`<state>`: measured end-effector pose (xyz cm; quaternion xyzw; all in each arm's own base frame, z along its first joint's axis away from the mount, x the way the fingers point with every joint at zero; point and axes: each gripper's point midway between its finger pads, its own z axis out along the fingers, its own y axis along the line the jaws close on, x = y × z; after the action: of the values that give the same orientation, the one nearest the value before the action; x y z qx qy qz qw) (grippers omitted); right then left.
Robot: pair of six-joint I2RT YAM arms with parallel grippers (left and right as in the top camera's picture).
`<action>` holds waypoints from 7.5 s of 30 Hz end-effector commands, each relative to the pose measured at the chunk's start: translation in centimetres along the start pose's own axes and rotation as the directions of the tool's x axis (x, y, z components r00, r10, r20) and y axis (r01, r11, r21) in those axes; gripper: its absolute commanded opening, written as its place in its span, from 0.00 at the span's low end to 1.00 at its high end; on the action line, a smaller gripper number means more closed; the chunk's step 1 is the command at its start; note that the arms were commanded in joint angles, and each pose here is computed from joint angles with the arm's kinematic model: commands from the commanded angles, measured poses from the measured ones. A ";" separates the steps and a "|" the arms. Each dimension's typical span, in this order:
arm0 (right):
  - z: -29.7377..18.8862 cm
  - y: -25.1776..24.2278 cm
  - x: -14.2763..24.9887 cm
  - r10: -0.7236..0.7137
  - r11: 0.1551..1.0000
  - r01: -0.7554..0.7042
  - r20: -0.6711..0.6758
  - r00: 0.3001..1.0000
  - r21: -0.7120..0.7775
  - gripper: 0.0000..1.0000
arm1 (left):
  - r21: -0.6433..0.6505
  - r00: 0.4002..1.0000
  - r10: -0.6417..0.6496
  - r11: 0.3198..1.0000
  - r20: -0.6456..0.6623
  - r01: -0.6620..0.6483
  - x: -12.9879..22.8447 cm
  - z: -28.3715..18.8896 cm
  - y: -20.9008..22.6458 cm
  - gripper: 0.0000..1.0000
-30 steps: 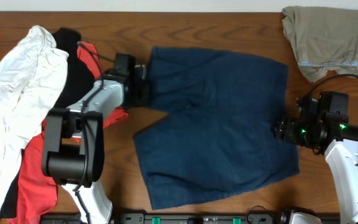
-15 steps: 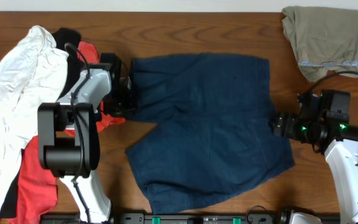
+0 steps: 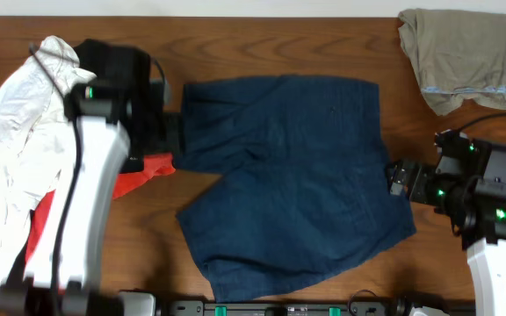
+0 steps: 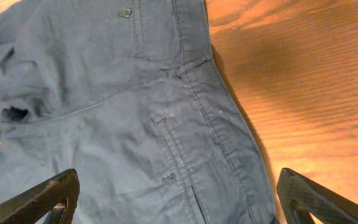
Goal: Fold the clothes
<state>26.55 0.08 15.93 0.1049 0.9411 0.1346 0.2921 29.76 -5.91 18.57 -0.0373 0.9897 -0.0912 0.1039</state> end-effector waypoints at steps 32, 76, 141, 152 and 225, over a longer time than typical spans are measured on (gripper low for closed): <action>0.5 -0.2 -0.2 0.012 1.000 -0.012 -0.014 1.000 0.008 0.96 | -0.069 0.983 0.081 0.993 -0.166 -0.094 7.8 22.4 1.5 0.66; -2.4 -4.2 2.9 0.378 0.886 -0.371 0.031 0.925 0.277 0.99 | -0.187 0.900 -0.406 0.908 -0.161 0.376 17.5 11.8 3.7 0.52; 4.7 -2.6 16.4 0.454 0.856 -0.323 -0.288 0.843 0.404 0.83 | -0.036 0.993 -0.085 0.996 -0.083 0.082 10.0 12.3 1.2 0.06; 6.4 -3.0 16.9 0.450 0.861 -0.334 -0.269 0.852 0.384 0.72 | -0.026 0.995 -0.082 0.996 -0.060 0.080 9.5 12.4 1.0 0.06; 3.3 -7.0 -4.4 0.270 0.862 -0.269 0.060 0.961 0.431 0.01 | -0.009 0.763 0.026 1.000 0.646 -0.026 -16.2 6.0 -4.8 0.06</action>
<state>31.36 -2.62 14.14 0.2601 0.9360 0.0437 0.2331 45.00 -13.09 16.42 -0.0204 0.9063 -0.1244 0.4033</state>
